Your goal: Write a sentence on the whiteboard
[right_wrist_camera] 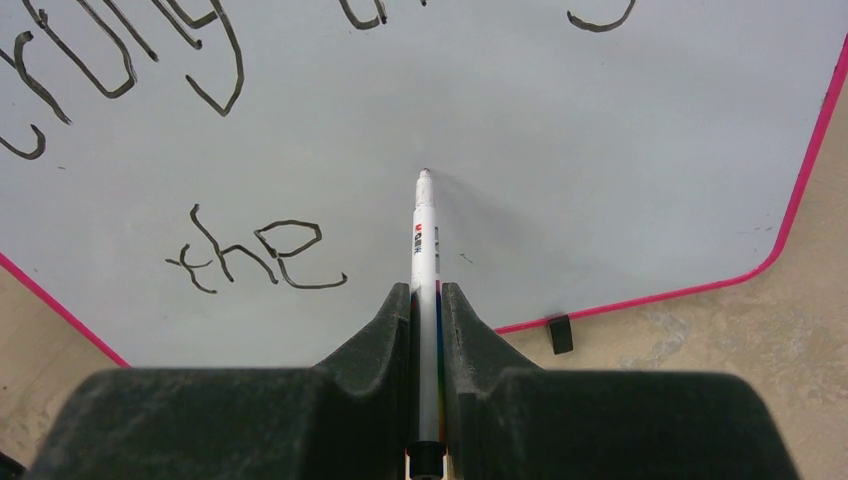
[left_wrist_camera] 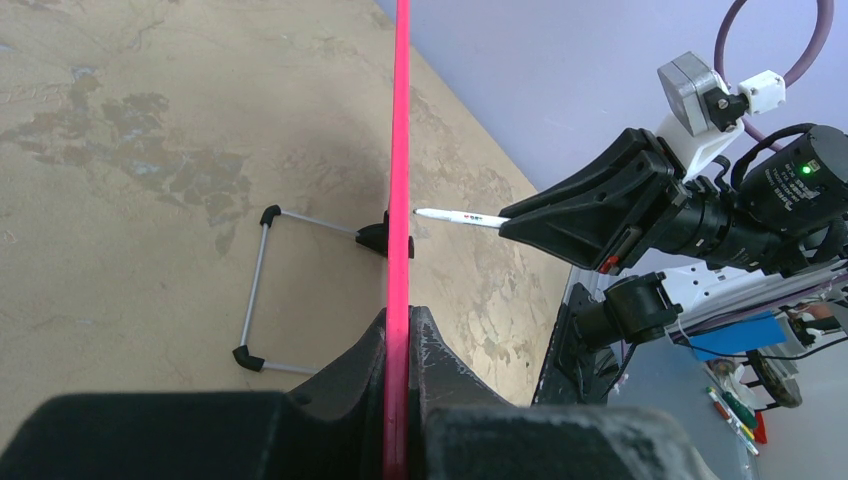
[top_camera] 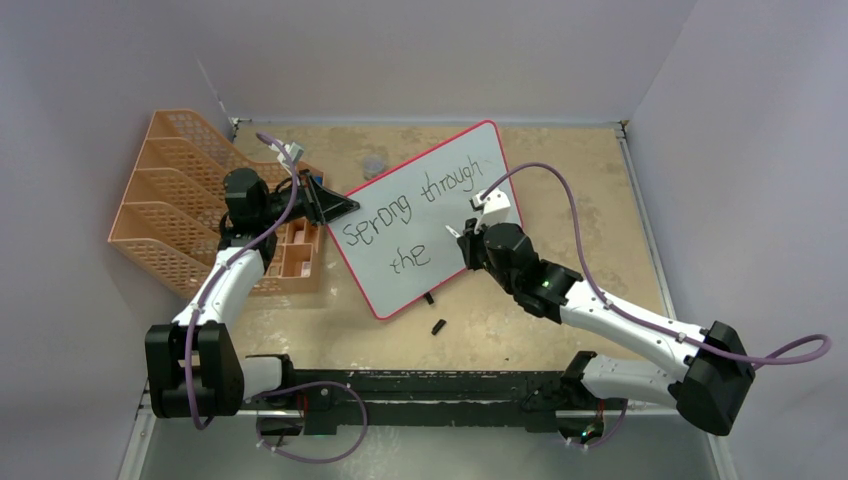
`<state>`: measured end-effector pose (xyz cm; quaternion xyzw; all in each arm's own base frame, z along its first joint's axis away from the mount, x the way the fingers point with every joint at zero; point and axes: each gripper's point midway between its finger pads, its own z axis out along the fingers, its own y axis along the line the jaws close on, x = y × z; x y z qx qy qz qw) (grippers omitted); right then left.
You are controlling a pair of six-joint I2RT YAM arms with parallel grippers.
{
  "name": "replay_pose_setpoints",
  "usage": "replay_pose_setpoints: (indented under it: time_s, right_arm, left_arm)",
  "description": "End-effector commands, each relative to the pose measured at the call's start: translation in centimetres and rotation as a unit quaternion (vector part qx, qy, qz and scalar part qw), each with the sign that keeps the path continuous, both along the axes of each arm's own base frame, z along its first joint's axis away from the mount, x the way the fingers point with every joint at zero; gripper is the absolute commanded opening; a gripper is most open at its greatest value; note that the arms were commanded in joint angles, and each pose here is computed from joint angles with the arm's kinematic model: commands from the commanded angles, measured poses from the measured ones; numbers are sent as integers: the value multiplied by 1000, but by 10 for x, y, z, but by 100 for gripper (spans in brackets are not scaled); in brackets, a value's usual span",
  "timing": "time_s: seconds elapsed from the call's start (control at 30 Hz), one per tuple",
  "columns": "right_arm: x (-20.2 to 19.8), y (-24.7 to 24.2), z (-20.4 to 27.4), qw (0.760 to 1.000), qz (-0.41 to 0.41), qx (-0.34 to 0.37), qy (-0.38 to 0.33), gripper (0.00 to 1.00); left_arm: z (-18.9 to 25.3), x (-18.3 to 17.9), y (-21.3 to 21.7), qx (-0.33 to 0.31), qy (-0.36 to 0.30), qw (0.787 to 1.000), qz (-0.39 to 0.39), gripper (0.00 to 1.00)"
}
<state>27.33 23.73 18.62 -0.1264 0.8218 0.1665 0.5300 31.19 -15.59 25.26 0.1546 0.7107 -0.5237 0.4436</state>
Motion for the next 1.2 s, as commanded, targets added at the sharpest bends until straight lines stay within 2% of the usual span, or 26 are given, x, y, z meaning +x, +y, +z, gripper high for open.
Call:
replay_pose_setpoints:
  time_s: [0.0, 0.57, 1.17]
  right_arm:
    - [-2, 1, 13, 1000, 7, 17, -11, 0]
    - [-8, 3, 2, 1000, 16, 17, 11, 0]
    - [2, 10, 2, 1000, 17, 13, -2, 0]
  left_arm:
    - [1, -8, -10, 6, -13, 999, -38, 0]
    - [0, -8, -10, 6, -12, 999, -39, 0]
    - [1, -9, -11, 6, -12, 999, -41, 0]
